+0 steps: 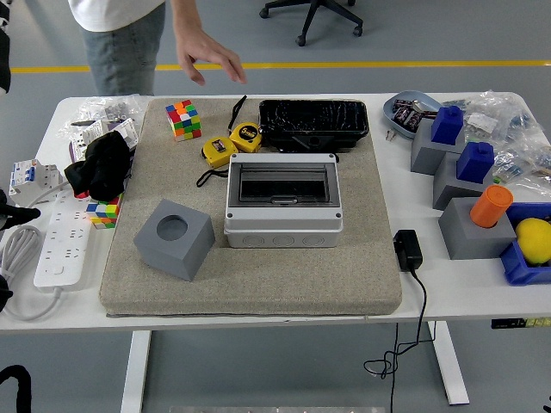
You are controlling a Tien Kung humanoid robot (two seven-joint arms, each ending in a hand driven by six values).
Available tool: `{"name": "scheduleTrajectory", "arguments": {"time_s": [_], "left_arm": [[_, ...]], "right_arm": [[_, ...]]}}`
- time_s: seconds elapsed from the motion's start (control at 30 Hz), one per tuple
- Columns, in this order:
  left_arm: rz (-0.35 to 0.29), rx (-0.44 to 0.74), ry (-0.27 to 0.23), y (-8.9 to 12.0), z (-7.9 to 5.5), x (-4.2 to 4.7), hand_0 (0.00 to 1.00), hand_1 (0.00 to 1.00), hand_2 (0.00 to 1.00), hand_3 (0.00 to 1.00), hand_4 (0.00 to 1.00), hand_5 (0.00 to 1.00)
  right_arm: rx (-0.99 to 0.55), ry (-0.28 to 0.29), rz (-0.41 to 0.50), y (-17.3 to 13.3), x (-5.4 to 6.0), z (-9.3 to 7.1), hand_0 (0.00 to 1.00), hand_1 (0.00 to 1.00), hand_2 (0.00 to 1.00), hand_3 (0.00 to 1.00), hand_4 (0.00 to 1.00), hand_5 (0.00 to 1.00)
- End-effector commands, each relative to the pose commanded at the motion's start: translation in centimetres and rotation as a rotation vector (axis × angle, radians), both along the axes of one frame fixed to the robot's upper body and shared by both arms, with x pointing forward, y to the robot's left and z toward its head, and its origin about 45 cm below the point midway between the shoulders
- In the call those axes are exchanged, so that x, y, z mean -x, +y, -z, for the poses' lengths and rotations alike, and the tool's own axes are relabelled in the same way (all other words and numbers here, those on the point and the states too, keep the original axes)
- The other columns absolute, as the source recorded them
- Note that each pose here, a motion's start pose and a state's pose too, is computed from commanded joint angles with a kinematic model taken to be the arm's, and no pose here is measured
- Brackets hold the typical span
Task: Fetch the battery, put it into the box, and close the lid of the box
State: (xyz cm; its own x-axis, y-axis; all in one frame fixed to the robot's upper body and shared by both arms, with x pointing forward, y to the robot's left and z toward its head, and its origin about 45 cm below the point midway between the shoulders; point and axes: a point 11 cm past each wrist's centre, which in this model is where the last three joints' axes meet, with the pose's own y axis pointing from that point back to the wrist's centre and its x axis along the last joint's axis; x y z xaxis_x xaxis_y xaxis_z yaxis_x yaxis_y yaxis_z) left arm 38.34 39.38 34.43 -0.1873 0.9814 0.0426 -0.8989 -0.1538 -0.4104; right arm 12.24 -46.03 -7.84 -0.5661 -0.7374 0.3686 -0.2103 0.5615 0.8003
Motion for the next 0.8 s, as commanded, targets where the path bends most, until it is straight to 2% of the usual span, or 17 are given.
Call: {"name": "scheduleTrajectory", "arguments": {"time_s": [0.17, 0.4, 0.47, 0.6, 0.8], "left_arm": [[-0.189, -0.146, 0.101, 4.3, 1.2, 2.36, 0.998, 0.998, 0.998, 0.998, 0.998, 0.998], [-0.330, -0.379, 0.213, 6.2, 2.4, 3.80, 0.998, 0.998, 0.998, 0.998, 0.998, 0.998], [-0.347, -0.404, 0.224, 6.4, 2.6, 4.10, 0.998, 0.998, 0.998, 0.998, 0.998, 0.998], [-0.339, -0.389, 0.217, 6.6, 2.6, 4.33, 0.998, 0.998, 0.998, 0.998, 0.998, 0.998], [-0.304, -0.304, 0.204, 7.0, 3.4, 4.76, 0.998, 0.998, 0.998, 0.998, 0.998, 0.998]], "right_arm": [[-0.005, 0.004, 0.004, 0.2, 0.3, 0.2, 0.832, 0.816, 0.771, 0.810, 0.998, 0.998], [-0.008, 0.004, 0.012, 0.4, 0.5, 0.3, 0.832, 0.819, 0.770, 0.810, 0.998, 0.998], [-0.007, 0.007, 0.013, 0.3, 0.7, 0.3, 0.832, 0.821, 0.770, 0.811, 0.998, 0.998], [-0.008, 0.013, 0.013, 0.3, 0.9, 0.4, 0.832, 0.821, 0.770, 0.811, 0.998, 0.998], [-0.003, 0.014, 0.012, 0.1, 0.8, 0.3, 0.832, 0.821, 0.770, 0.811, 0.998, 0.998]]}}
